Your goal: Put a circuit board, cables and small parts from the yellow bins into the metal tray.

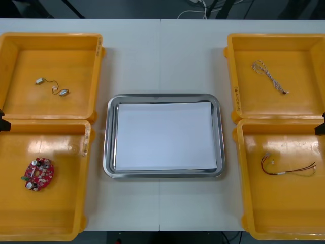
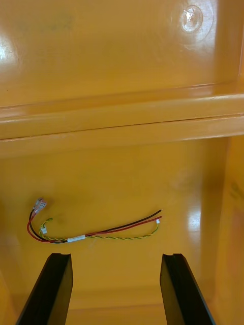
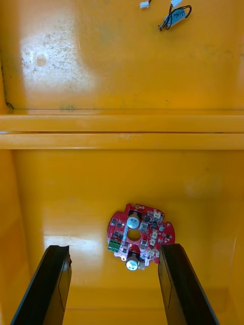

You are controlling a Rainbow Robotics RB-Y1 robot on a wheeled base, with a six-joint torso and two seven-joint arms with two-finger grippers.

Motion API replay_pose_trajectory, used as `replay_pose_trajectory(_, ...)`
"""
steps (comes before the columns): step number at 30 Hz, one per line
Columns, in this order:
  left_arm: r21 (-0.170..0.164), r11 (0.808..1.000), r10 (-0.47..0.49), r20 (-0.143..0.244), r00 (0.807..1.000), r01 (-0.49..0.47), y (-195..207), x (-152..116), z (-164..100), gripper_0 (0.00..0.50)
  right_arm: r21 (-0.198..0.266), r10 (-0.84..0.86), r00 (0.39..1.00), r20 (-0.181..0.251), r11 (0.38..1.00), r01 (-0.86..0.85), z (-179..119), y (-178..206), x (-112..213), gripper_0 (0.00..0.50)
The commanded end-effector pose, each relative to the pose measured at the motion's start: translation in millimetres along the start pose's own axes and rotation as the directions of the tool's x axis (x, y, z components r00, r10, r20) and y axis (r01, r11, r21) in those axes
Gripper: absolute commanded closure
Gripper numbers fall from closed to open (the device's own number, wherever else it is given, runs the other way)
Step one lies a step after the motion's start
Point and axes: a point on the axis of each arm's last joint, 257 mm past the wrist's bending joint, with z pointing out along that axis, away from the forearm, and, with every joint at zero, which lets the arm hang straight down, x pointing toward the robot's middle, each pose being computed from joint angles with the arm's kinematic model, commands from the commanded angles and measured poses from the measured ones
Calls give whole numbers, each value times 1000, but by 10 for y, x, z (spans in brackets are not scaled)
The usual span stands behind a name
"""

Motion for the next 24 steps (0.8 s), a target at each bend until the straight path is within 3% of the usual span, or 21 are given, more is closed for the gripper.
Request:
replay_pose_trajectory(1, -7, 998, 60, 15, 998, -60, 22, 17, -62, 0, 1, -28, 1000, 12, 1000, 28, -34, 60, -74, 0)
replay_pose_trajectory(24, -7, 998, 60, 15, 998, -60, 22, 17, -62, 0, 1, -28, 1000, 12, 1000, 28, -34, 60, -74, 0)
